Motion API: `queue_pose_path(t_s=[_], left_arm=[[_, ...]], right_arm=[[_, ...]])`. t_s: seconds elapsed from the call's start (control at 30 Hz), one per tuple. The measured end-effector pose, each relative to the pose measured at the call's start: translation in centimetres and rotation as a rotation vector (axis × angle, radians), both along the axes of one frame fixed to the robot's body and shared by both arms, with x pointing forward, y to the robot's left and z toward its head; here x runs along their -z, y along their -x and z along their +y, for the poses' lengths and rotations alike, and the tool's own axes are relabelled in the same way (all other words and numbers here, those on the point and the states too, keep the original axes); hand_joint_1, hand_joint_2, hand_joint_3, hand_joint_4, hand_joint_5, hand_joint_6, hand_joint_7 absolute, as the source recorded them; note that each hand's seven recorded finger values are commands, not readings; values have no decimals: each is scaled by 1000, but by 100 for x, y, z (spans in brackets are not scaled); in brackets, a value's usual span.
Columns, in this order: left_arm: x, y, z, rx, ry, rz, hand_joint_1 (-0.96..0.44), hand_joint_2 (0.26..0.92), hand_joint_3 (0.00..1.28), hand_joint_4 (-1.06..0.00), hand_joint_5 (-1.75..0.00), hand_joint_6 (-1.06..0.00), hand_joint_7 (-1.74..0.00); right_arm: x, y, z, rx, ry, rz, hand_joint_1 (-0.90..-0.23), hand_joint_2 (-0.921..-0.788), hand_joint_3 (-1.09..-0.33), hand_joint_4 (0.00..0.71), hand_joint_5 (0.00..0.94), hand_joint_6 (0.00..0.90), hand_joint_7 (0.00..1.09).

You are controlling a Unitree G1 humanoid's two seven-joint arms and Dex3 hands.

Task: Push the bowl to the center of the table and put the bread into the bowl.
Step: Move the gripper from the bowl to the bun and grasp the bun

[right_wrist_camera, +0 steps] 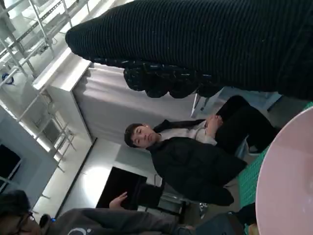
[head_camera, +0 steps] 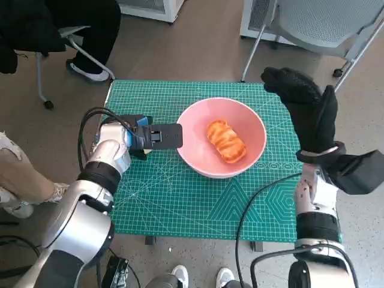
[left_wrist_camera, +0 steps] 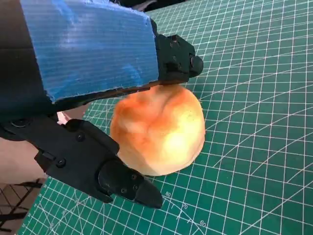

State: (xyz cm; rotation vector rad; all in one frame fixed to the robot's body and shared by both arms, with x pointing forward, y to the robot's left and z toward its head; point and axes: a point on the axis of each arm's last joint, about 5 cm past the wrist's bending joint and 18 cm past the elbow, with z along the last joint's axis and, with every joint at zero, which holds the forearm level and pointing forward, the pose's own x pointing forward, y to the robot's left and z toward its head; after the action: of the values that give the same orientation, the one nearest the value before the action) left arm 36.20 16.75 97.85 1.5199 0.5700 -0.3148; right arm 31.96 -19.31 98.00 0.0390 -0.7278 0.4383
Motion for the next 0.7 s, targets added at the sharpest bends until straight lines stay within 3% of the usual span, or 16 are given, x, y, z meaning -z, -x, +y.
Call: queue_pose_path(t_s=[0.63, 0.7], left_arm=[[44, 8, -38, 41, -10, -3, -320, 690, 6, 1, 1, -148, -4], [45, 9, -40, 46, -9, -4, -316, 692, 7, -35, -16, -158, -8]], right_arm=[[-3, 16, -6, -4, 12, -6, -705, -921, -767, 176, 7, -1, 537], [-4, 18, -13, -3, 14, -4, -704, -921, -767, 177, 6, -1, 537]])
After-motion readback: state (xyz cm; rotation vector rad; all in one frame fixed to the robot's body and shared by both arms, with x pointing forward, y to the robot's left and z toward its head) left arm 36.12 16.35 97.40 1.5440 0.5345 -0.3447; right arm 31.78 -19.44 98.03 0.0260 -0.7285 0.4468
